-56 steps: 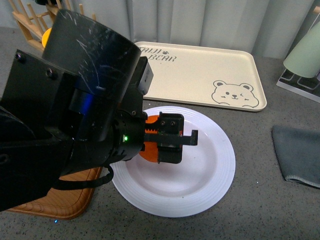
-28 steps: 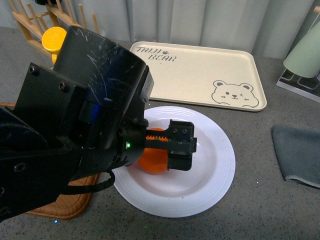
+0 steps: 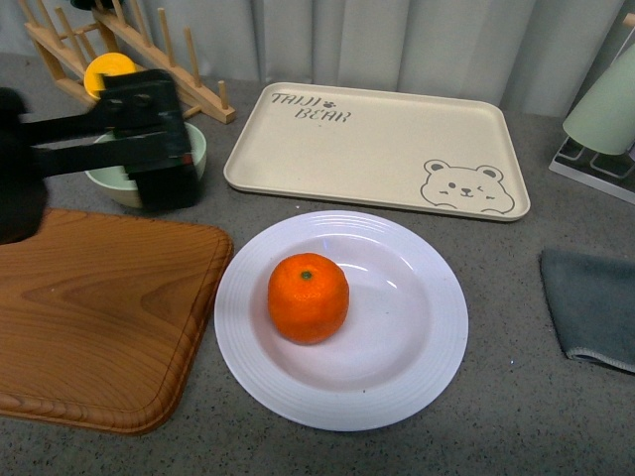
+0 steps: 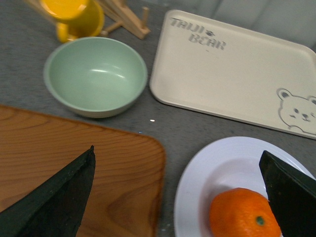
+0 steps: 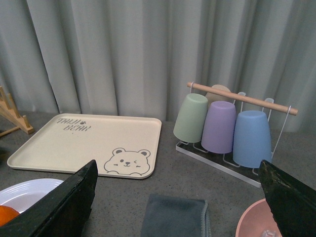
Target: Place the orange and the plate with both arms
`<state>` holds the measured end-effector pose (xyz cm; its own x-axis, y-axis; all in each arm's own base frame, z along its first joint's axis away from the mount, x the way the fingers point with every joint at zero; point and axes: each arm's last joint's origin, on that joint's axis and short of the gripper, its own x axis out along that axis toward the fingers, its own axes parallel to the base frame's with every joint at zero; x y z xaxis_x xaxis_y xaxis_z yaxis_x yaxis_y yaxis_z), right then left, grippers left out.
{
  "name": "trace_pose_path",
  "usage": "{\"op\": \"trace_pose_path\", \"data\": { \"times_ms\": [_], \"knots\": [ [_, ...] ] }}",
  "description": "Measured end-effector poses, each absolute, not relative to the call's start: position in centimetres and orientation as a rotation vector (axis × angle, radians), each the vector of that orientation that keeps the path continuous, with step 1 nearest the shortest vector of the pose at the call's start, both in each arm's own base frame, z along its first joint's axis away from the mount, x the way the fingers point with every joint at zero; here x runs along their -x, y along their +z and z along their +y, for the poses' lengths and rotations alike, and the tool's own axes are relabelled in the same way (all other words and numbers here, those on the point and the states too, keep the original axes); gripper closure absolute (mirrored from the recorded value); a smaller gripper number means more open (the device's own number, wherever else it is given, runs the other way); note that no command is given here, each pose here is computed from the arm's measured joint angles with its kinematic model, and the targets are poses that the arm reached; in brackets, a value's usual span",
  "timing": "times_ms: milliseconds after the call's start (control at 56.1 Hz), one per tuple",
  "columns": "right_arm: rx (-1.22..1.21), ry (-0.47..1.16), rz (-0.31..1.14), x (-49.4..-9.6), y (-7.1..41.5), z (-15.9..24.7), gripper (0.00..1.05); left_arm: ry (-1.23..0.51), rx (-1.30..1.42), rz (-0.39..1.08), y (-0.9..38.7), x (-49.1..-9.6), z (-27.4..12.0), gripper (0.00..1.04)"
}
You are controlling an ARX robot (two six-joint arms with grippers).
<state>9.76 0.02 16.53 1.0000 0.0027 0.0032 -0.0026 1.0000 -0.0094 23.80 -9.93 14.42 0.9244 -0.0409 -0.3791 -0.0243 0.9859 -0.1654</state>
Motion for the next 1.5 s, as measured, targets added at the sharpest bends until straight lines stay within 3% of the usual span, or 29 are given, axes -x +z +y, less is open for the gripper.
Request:
{"op": "trace_pose_path", "data": {
  "times_ms": [107, 250, 303, 392, 463, 659, 1497],
  "knots": [
    [0.009, 0.003, -0.003, -9.8, 16.5, 0.0, 0.09, 0.113, 0.183, 0.368, 14.9, -20.9, -7.0, 0.07],
    [0.009, 0.003, -0.003, -9.8, 16.5, 0.0, 0.09, 0.128, 0.187, 0.339, 15.2, -19.8, -6.1, 0.08],
    [0.009, 0.003, -0.003, -9.8, 16.5, 0.0, 0.09, 0.015, 0.143, 0.191, 15.0, -19.2, -5.5, 0.22],
    [0.009, 0.002, -0.003, -9.8, 16.5, 0.0, 0.09, -0.010, 0.068, 0.013, 16.3, -17.9, -4.1, 0.45],
    [0.009, 0.002, -0.003, -9.8, 16.5, 0.0, 0.09, -0.012, 0.031, 0.010, 16.3, -16.9, -3.2, 0.63],
    [0.009, 0.002, -0.003, -9.8, 16.5, 0.0, 0.09, -0.003, 0.015, 0.014, 16.2, -15.3, -1.9, 1.01],
    [0.009, 0.002, -0.003, -9.8, 16.5, 0.0, 0.09, -0.002, 0.007, -0.023, 17.4, -11.9, 0.0, 1.01]
  ]
}}
